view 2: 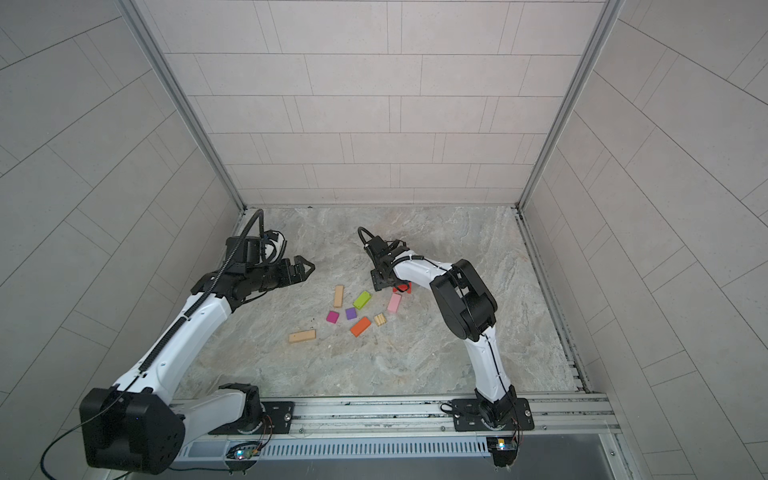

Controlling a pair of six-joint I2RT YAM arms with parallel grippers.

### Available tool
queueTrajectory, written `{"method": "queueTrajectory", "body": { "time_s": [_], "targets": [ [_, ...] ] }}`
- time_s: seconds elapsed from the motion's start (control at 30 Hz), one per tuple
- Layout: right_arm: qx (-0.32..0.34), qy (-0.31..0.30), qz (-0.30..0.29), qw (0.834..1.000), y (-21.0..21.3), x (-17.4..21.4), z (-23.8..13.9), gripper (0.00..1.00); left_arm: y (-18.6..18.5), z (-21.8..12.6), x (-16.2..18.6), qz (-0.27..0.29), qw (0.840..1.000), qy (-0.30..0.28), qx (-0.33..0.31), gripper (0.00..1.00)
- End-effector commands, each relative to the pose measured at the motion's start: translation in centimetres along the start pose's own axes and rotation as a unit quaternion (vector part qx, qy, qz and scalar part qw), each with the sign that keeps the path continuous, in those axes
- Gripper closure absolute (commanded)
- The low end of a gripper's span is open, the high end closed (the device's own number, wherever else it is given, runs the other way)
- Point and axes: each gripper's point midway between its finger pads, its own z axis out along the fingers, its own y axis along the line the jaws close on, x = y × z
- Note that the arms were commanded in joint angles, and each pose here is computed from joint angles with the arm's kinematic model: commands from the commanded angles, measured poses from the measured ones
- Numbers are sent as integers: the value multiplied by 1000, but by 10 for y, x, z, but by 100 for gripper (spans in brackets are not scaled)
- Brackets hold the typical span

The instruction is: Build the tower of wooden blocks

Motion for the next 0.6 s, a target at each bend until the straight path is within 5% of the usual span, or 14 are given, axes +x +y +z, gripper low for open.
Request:
{"method": "queueTrajectory", "body": {
  "time_s": [0.0, 0.17, 0.57],
  "targets": [
    [30, 25, 4, 999, -31, 16, -1, 20, -2, 2, 0, -5, 1000, -1, 15, 5],
    [27, 24, 30, 999, -52, 14, -6, 21, -4, 5, 1, -10, 1000, 3, 22, 5],
    [1, -34, 88, 996, -20, -19, -47, 9, -5, 4, 1, -10, 1000, 2, 23, 5]
  ]
}}
